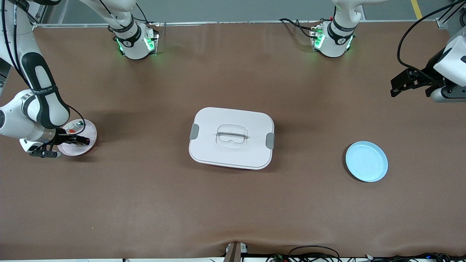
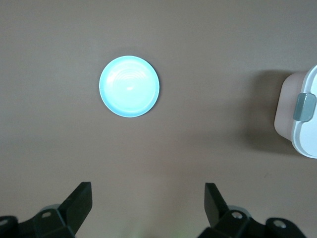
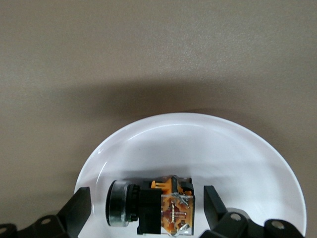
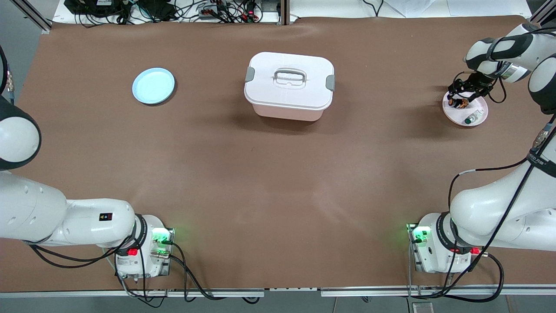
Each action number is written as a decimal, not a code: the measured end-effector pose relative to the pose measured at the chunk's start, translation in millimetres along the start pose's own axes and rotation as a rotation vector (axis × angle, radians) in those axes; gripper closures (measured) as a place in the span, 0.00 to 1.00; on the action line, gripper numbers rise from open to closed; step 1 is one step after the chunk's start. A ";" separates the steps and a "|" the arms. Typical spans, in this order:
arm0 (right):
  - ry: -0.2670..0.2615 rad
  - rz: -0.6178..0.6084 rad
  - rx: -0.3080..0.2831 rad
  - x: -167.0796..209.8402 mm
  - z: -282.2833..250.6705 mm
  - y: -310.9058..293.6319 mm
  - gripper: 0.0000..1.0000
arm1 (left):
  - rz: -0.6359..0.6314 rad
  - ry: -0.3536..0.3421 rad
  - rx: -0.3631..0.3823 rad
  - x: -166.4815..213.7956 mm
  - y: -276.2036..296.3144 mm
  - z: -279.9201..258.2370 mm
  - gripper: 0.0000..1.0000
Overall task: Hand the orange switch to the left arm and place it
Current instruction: 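Close the right gripper on the orange switch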
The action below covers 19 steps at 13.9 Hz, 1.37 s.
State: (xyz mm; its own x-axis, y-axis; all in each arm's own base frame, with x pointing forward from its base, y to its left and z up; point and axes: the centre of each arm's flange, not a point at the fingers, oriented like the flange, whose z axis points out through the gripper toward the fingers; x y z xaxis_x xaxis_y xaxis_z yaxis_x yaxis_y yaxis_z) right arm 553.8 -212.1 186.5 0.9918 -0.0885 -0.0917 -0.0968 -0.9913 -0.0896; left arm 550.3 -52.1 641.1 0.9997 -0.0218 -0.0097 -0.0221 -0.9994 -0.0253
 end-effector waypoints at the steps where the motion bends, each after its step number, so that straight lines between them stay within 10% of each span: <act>1: -0.001 -0.001 0.000 -0.3 0.3 0.0 0.00 | 0.000 0.000 0.000 0.0 0.0 0.0 0.00; 7: -0.002 -0.005 0.000 -1.3 0.8 1.8 0.01 | 0.000 -0.001 0.000 0.2 0.0 0.4 0.00; 10: -0.003 -0.002 0.000 -2.3 1.1 4.0 0.28 | 0.000 -0.001 0.000 0.2 0.0 0.4 0.00; 14: -0.007 -0.001 0.003 -2.5 0.8 4.2 0.28 | 0.000 0.001 0.000 0.2 -0.1 -0.2 0.00; 19: -0.123 0.059 0.067 14.6 -42.8 -19.0 0.28 | 0.000 0.002 0.000 0.2 -0.1 -0.8 0.00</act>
State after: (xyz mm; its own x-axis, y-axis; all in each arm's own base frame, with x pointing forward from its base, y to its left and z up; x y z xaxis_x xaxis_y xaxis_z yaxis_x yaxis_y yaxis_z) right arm 573.7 -198.7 229.3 0.9670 -0.1298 -0.2194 -0.1641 -0.9755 -0.1465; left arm 550.5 -52.0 641.8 0.9997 -0.0217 -0.0079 -0.0219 -0.9994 -0.0251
